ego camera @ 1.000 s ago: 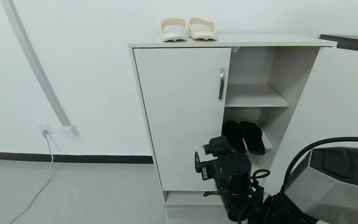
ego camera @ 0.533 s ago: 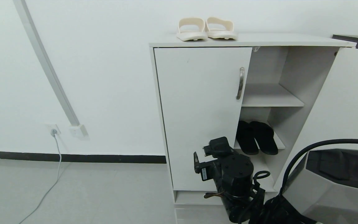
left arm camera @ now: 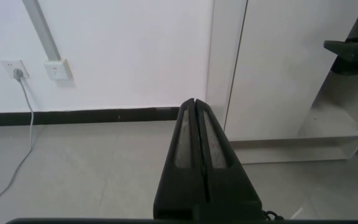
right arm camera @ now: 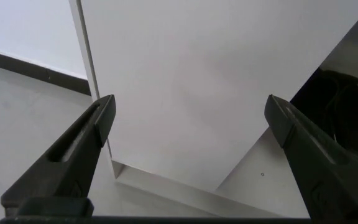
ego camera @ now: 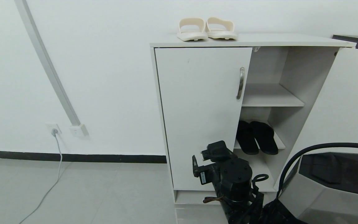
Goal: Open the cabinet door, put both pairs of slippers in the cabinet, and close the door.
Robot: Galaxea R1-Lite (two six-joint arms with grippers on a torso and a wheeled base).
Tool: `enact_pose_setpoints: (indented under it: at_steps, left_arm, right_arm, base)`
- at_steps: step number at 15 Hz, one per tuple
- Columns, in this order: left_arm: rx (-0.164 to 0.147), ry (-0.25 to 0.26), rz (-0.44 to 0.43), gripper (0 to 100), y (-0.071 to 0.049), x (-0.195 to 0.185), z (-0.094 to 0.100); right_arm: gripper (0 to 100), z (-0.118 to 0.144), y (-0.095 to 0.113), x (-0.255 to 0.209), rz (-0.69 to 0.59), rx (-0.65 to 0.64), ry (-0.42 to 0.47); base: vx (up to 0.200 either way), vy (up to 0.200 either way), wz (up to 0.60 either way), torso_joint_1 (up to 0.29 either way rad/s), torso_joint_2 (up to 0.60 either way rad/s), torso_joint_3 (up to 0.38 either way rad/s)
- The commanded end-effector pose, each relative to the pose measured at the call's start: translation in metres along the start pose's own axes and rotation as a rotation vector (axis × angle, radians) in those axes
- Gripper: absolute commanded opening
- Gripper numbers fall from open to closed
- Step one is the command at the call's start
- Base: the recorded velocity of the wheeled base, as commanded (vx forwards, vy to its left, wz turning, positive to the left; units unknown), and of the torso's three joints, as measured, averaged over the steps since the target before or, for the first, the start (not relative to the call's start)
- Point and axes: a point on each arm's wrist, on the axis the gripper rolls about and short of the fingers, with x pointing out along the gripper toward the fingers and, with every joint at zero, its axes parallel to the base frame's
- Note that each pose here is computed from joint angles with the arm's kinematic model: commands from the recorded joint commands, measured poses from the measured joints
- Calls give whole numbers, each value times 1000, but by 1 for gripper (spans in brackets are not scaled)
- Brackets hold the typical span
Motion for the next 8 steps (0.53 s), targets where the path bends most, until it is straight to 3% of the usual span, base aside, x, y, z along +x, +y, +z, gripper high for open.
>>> enact_pose_setpoints:
  at_steps: [1, 8]
  left_arm:
    - [0, 0, 0, 0, 0, 0, 0]
    - [0, 0, 0, 0, 0, 0, 0]
  right_arm:
    - [100, -7, 0, 2, -3, -9, 11]
    - [100, -4, 0, 2, -2, 1, -3]
  base:
    - [0, 0, 0, 0, 0, 0]
    - [0, 0, 0, 0, 0, 0]
